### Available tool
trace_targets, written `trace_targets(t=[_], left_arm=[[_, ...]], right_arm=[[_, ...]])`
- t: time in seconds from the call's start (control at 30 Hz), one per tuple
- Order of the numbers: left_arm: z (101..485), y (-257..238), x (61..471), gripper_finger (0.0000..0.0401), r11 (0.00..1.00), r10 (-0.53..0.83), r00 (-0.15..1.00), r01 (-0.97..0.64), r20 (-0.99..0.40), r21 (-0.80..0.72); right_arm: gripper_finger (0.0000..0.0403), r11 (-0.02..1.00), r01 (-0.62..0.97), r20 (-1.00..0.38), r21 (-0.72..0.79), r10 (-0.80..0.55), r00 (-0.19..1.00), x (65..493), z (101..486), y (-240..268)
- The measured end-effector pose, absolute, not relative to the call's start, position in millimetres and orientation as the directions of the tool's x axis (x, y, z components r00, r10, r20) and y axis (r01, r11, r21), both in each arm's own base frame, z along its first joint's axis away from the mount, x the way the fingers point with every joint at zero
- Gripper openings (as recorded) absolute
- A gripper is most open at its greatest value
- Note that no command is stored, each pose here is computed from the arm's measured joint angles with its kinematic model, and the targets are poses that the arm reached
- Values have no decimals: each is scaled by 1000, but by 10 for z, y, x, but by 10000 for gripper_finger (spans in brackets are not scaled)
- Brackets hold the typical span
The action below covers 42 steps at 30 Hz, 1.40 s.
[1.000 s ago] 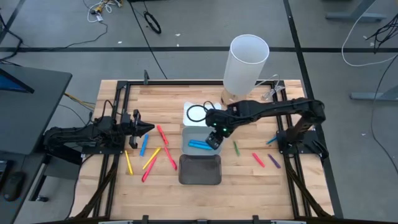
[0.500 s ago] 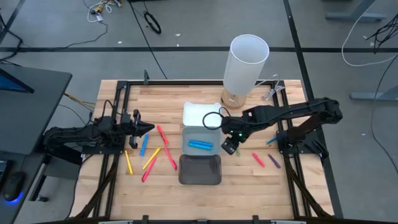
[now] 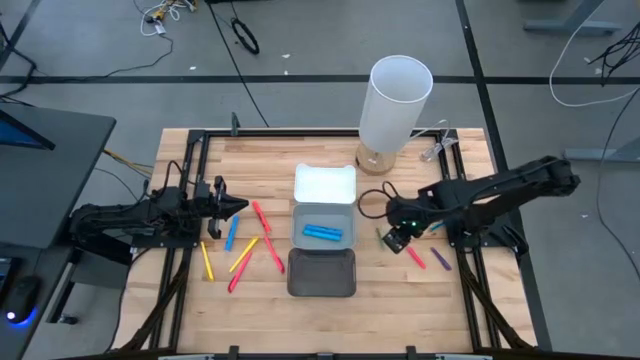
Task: Pick & Place Markers
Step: Put the pink pen into the black transparent bin
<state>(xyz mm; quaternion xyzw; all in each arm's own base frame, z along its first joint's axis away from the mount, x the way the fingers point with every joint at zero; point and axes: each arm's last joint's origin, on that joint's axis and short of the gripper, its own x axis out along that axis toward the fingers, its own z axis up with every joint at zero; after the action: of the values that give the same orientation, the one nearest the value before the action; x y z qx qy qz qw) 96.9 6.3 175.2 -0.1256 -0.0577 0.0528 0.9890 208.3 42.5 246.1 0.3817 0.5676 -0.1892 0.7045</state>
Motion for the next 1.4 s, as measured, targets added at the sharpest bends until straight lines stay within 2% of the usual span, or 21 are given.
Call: trace_targets(t=[0.3,0.77,1.4], left_arm=[[1752,63,969,23,963,118,988,-89,101,-255],[1753,63,969,23,963,118,988,-89,101,-254],[1753,63,968,23,963,118,988,-89,101,-255]], right_arm=[[164,586,742,-946,325,200,256,1809,2328,605],[164,667,695,-963,270,208,174,1565,2153,780],[164,678,704,-977,210,169,129,1482,2014,747]])
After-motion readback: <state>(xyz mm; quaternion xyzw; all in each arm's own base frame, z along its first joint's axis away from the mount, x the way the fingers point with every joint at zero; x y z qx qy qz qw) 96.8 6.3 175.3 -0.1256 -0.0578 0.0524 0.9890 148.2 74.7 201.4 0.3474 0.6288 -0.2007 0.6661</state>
